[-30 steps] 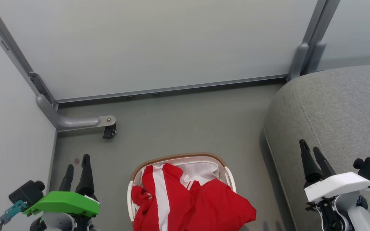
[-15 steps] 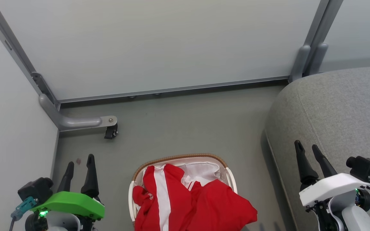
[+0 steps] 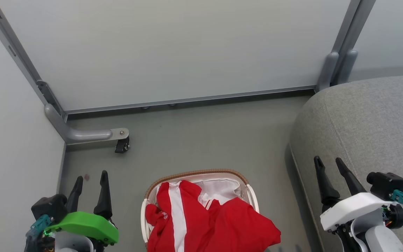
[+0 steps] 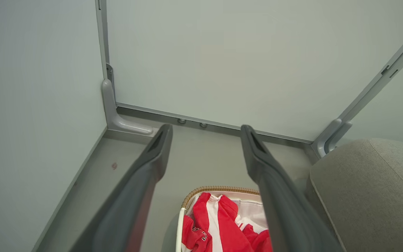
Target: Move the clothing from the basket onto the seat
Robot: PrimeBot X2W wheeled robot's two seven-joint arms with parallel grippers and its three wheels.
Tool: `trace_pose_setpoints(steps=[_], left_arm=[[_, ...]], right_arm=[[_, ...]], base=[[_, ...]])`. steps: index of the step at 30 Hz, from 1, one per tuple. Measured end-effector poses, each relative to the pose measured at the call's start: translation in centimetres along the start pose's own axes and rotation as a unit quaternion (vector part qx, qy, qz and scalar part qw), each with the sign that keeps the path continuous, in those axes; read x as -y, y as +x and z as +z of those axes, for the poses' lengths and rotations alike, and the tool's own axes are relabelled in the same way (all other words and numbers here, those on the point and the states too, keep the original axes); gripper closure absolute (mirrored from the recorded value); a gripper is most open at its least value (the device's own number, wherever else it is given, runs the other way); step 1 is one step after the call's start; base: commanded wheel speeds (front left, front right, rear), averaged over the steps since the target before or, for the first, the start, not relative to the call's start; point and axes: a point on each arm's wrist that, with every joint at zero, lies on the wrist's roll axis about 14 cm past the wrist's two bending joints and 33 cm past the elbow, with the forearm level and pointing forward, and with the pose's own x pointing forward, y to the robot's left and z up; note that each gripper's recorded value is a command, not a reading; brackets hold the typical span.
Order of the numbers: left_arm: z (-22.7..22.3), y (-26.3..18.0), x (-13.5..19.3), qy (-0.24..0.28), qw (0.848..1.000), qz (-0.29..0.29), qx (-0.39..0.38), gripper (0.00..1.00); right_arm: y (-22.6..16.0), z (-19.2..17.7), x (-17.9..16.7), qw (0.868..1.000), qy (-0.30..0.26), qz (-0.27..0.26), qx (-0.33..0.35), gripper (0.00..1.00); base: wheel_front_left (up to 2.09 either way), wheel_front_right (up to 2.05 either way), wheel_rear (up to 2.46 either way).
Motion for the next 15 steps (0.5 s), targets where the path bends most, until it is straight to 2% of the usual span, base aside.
trace_pose_setpoints(steps=[15], left_arm=[[-0.02,-0.25,0.28,0.064,0.998,-0.011,0.006,0.00]], right_arm=[[0.04,-0.19,-0.25,0.997,-0.070,0.012,0.002,0.00]], base=[[0.00,0.00,0.00]])
